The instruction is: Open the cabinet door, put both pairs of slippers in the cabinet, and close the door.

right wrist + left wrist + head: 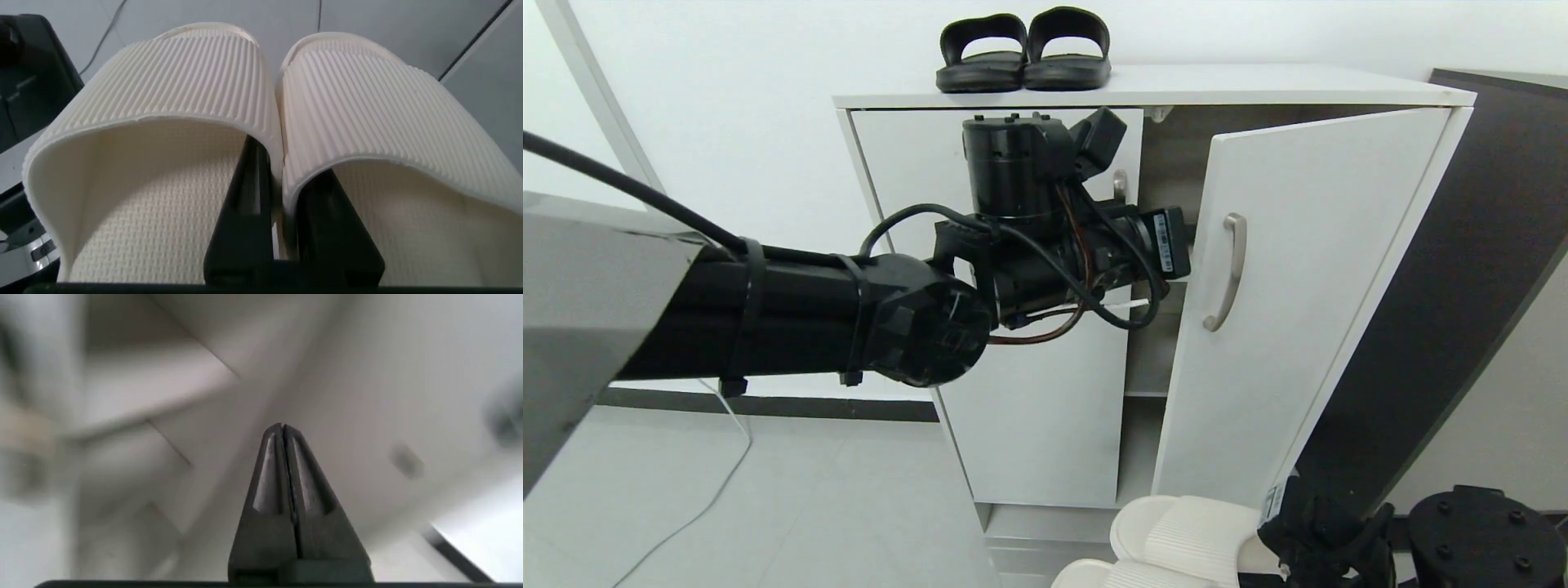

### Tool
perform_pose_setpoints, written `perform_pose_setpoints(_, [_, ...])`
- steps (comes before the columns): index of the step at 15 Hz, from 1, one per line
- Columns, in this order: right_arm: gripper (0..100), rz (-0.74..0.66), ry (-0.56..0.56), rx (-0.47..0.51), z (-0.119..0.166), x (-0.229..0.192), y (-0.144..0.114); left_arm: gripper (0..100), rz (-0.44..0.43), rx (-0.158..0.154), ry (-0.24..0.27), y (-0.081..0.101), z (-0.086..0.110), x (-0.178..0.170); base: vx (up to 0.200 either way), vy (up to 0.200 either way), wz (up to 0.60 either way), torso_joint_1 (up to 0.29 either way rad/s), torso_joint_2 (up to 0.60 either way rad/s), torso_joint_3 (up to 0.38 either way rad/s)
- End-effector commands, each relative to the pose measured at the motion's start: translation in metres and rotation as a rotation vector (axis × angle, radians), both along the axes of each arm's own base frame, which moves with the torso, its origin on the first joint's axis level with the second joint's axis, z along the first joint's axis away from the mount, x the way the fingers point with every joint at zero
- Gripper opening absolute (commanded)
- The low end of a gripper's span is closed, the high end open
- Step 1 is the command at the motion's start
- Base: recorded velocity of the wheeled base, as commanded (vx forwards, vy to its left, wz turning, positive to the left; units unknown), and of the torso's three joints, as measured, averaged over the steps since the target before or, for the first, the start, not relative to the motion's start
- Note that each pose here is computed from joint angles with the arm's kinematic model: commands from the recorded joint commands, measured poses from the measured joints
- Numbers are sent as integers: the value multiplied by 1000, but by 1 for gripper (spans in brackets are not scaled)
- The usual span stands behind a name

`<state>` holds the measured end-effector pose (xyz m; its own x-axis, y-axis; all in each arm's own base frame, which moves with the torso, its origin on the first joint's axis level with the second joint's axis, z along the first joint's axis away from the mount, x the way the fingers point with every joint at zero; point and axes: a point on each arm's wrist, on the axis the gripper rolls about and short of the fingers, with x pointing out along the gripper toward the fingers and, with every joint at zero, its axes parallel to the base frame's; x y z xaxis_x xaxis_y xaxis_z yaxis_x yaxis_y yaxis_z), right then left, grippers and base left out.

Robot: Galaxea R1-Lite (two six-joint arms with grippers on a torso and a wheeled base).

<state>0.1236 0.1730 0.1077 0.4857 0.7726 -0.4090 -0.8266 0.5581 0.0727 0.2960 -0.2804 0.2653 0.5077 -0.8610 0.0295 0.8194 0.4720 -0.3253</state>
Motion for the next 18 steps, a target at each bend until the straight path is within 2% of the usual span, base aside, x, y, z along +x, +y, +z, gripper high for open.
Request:
perform_pose_setpoints(1, [0,13,1,-1,0,-2,2,0,-80,2,-3,-3,4,-29,-200,0,0,2,-7,2])
perform_pose_setpoints(3, [0,27,2,-2,-1,-5,3,0,-195,-10,-17,-4,9,-65,-200,0,0,0,2,-2])
perform_pose_setpoints(4, [0,28,1,-1,0,-5,4,0,-206,-16,-24,-3,11,-71,-200,0,0,-2,12,12])
perform_pose_setpoints(6, [0,31,-2,1,0,-6,3,0,-188,-14,-23,1,10,-68,-200,0,0,-7,5,5])
perform_pose_setpoints(8, [0,10,2,1,0,-3,3,0,-104,10,-27,21,5,-53,0,0,0,0,0,0])
perform_pose_setpoints(11, [0,-127,-2,12,2,23,-11,0,160,77,-61,88,2,-49,0,0,0,0,0,0])
perform_pose_setpoints(12, [0,-179,3,12,1,33,-16,0,364,101,-72,133,3,-62,0,0,0,0,0,0])
perform_pose_setpoints(13, [0,-210,12,13,0,39,-19,0,513,132,-80,167,0,-77,0,0,0,0,0,0])
perform_pose_setpoints(15, [0,-247,16,19,0,46,-23,0,749,171,-107,224,-10,-124,0,0,0,0,0,0])
perform_pose_setpoints(17, [0,-251,11,21,1,51,-20,0,927,205,-96,261,-28,-176,0,0,0,0,0,0])
perform_pose_setpoints(18, [0,-252,7,25,2,53,-18,0,990,215,-87,271,-40,-205,0,0,0,0,0,0])
